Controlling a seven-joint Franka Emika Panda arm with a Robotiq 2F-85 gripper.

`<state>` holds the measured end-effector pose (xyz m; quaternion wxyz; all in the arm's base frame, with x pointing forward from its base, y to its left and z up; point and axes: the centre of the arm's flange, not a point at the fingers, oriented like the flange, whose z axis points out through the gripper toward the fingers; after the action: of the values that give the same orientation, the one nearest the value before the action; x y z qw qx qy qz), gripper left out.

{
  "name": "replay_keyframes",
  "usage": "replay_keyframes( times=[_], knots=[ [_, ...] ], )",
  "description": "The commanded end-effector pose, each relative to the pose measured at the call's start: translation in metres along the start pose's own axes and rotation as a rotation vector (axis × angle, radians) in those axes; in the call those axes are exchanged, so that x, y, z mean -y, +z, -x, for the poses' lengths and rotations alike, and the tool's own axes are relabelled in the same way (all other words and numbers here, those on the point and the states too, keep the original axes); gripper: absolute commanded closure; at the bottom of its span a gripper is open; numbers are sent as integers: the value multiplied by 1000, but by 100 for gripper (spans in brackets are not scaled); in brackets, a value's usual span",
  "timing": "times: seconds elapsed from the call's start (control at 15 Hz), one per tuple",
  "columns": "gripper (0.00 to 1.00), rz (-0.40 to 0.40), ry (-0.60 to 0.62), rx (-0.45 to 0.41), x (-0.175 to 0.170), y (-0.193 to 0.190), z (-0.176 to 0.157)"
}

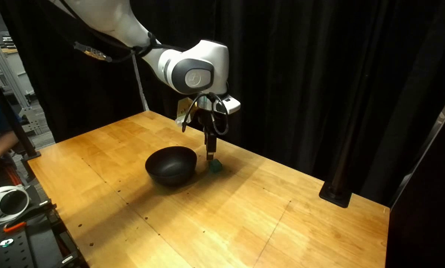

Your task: Put the green block inside the black bowl

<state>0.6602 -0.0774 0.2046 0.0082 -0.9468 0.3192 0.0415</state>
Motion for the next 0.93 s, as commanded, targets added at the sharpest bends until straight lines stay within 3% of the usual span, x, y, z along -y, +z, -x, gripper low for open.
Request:
replay_keyframes(
  times=[0.0, 0.47, 0.53, 0.6, 0.87],
  knots=[
    [0, -36, 50, -11, 11, 26, -24],
    [0, 1, 103, -41, 10, 68, -40],
    [25, 11, 104, -44, 10, 69, -41],
    [26, 15, 107, -40, 9, 70, -41],
    [58, 17, 130, 0, 9, 55, -29]
  ],
)
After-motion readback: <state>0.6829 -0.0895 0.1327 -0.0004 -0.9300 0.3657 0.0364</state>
